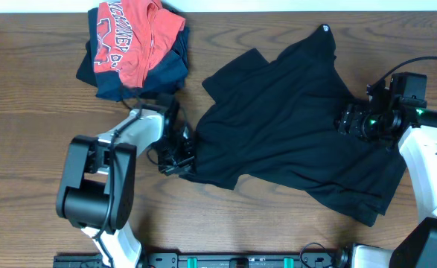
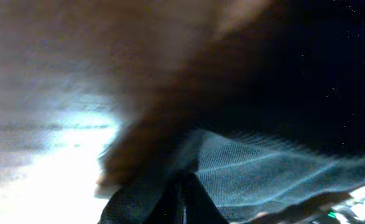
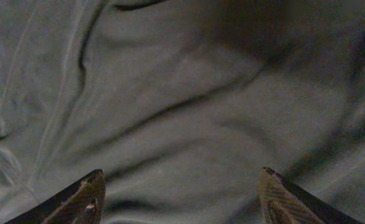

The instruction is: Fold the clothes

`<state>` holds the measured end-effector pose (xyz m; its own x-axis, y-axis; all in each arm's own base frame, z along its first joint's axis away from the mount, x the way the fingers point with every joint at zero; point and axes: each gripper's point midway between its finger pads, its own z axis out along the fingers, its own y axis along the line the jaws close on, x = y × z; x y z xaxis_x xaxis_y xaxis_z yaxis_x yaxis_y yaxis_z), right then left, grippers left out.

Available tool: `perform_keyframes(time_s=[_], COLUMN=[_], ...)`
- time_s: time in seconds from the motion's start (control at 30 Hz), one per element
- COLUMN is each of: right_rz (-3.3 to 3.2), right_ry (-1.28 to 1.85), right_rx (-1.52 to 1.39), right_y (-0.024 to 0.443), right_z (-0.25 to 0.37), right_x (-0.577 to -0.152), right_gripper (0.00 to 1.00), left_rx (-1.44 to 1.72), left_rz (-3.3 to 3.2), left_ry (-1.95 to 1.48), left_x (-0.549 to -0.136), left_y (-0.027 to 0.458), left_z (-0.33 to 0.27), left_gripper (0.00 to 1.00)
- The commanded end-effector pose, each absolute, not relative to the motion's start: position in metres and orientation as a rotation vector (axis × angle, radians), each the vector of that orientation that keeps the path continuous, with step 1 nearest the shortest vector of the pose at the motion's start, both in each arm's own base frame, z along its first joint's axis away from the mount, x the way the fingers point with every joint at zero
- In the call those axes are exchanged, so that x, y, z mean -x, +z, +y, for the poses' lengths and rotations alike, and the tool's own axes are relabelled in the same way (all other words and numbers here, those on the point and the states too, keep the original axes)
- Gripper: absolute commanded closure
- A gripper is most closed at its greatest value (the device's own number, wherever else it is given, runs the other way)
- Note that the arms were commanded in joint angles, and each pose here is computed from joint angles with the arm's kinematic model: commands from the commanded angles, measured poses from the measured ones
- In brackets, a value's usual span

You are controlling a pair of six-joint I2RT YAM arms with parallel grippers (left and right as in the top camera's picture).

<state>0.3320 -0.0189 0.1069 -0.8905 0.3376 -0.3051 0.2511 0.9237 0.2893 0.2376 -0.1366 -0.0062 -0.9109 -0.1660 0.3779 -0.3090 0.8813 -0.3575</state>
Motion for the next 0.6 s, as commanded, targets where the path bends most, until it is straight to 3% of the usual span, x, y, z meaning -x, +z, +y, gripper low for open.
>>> perform_keyframes(time_s=[0.0, 0.23, 0.57], right_rz=[2.710, 2.672, 2.623], right_ry=[0.344, 0.338, 0.335], right_rx=[-0.381, -0.368, -0.357], right_y=[0.113, 0.117, 0.122], right_z=[-0.015, -0.016, -0.018], right_x=[-0.341, -0.350, -0.361], right_gripper=[0.23, 0.24, 0.24], left_rx=[-0.445, -0.548, -0.693], left_rz=[-2.600, -2.642, -3.003], left_ry=[0.396, 0.423, 0.305], left_x=[-0.190, -0.176, -0.199], left_y=[-0.040, -0.034, 0.037], left_z=[-0.110, -0.104, -0.069], left_gripper=[0.94, 0.94, 0.94])
